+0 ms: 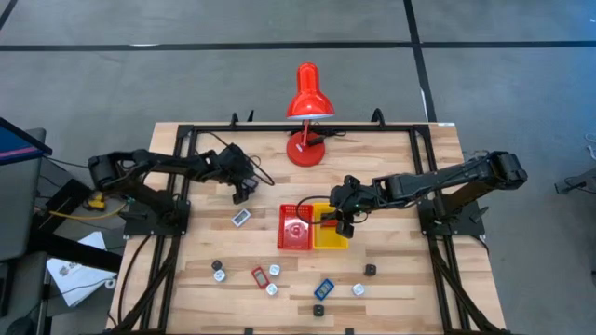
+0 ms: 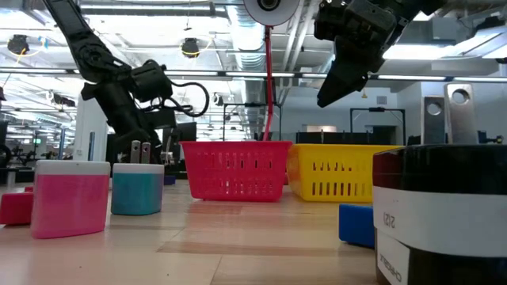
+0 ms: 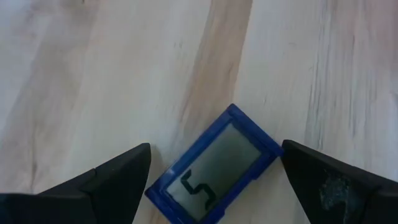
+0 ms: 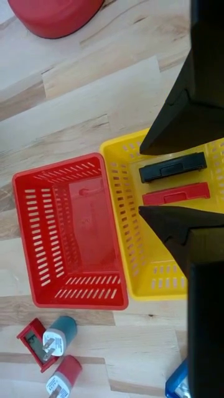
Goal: Pick & Place Office items
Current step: Put the top blue digital timer into the yellow bin
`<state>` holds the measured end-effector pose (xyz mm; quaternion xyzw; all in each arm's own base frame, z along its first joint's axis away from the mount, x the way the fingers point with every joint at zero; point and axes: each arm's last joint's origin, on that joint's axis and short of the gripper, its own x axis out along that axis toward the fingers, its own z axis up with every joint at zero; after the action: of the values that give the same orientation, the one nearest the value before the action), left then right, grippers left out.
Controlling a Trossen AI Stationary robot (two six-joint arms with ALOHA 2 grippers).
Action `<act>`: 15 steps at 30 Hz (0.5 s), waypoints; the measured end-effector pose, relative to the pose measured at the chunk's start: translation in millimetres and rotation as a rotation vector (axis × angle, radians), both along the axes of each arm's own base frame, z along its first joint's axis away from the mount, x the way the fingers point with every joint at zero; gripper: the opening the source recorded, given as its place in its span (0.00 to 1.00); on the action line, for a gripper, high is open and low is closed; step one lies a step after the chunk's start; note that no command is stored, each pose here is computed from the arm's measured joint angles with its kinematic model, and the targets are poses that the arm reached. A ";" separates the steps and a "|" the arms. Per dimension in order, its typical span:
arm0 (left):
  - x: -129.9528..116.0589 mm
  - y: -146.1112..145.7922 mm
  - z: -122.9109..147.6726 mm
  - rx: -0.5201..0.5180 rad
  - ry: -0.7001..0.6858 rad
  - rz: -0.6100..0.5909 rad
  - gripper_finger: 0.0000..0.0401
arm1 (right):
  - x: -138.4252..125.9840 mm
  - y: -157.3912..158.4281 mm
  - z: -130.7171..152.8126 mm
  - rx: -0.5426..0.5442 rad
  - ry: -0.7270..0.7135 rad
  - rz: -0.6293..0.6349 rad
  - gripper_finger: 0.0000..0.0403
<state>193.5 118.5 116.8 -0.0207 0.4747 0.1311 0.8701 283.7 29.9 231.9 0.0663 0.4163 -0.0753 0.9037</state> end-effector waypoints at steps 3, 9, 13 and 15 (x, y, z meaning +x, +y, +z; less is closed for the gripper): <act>-1.5 1.4 -1.5 -0.023 0.011 0.009 0.88 | 0.0 0.0 0.0 0.000 0.000 0.000 0.34; -4.9 -1.3 -3.7 -0.082 0.038 0.011 0.88 | -0.1 0.7 0.0 0.002 0.000 0.000 0.34; -5.8 -2.7 -4.3 -0.117 0.044 0.054 0.88 | -0.1 0.8 0.0 0.002 0.000 0.001 0.34; -5.2 -4.4 -4.5 -0.122 0.045 0.054 0.88 | -0.1 0.8 0.0 0.002 0.000 0.001 0.34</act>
<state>188.3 114.1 112.3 -0.0835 0.5008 0.1259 0.8523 283.7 30.7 231.9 0.0670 0.4163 -0.0746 0.9037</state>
